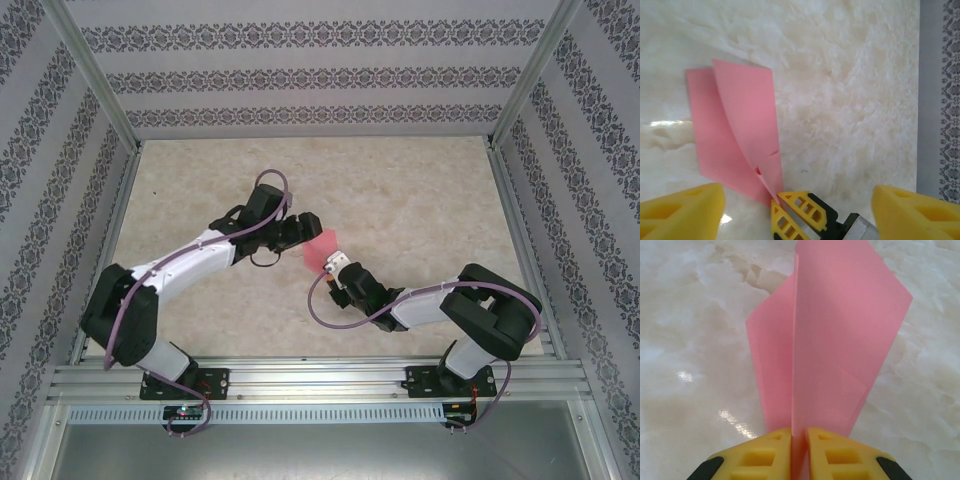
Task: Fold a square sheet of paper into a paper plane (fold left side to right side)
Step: Fourth fold the wing at the center of the table.
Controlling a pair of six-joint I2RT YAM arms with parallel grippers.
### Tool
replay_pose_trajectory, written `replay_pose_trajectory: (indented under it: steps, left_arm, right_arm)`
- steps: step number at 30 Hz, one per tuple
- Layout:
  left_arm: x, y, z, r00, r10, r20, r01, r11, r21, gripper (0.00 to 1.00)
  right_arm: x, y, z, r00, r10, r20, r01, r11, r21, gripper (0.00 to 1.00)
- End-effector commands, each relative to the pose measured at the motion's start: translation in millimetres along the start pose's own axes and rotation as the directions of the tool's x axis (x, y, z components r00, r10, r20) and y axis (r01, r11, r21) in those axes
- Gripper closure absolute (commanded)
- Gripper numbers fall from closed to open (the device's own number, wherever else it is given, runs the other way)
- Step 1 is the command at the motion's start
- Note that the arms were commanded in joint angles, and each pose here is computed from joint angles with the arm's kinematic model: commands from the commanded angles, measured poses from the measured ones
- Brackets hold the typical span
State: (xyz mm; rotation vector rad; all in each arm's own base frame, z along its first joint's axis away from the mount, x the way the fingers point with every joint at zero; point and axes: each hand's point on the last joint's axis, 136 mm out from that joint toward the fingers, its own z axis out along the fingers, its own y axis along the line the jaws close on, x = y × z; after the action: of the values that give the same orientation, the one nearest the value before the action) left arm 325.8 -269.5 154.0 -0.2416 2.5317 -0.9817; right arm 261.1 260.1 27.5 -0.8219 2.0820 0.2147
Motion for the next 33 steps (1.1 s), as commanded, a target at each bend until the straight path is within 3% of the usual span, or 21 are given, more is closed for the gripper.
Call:
replay_pose_trajectory:
  steps: [1, 9, 16, 20, 33]
  left_arm:
    - [-5, 16, -20, 0.997, 0.036, 0.064, -0.032, 0.997, -0.063, 0.16]
    - [8, 39, -31, 0.996, 0.032, 0.087, -0.024, 0.996, -0.089, 0.15]
    - [34, 54, -5, 1.000, -0.018, 0.020, 0.018, 1.000, -0.017, 0.34]
    - [42, 41, 15, 0.999, -0.022, -0.035, 0.024, 0.998, 0.054, 0.44]
    - [46, 29, 57, 0.995, -0.016, -0.103, 0.019, 1.000, 0.023, 0.61]
  right_arm:
    - [-2, 0, 2, 1.000, 0.027, -0.003, -0.027, 1.000, -0.016, 0.85]
    - [-2, 1, 1, 0.999, 0.048, -0.007, -0.048, 0.998, -0.045, 0.85]
    - [-2, 2, -1, 0.997, 0.074, -0.006, -0.075, 0.995, -0.073, 0.85]
    - [-2, 3, 0, 0.996, 0.088, -0.012, -0.089, 0.992, -0.090, 0.85]
    - [-2, -3, -3, 0.987, 0.159, -0.007, -0.159, 0.977, -0.139, 0.85]
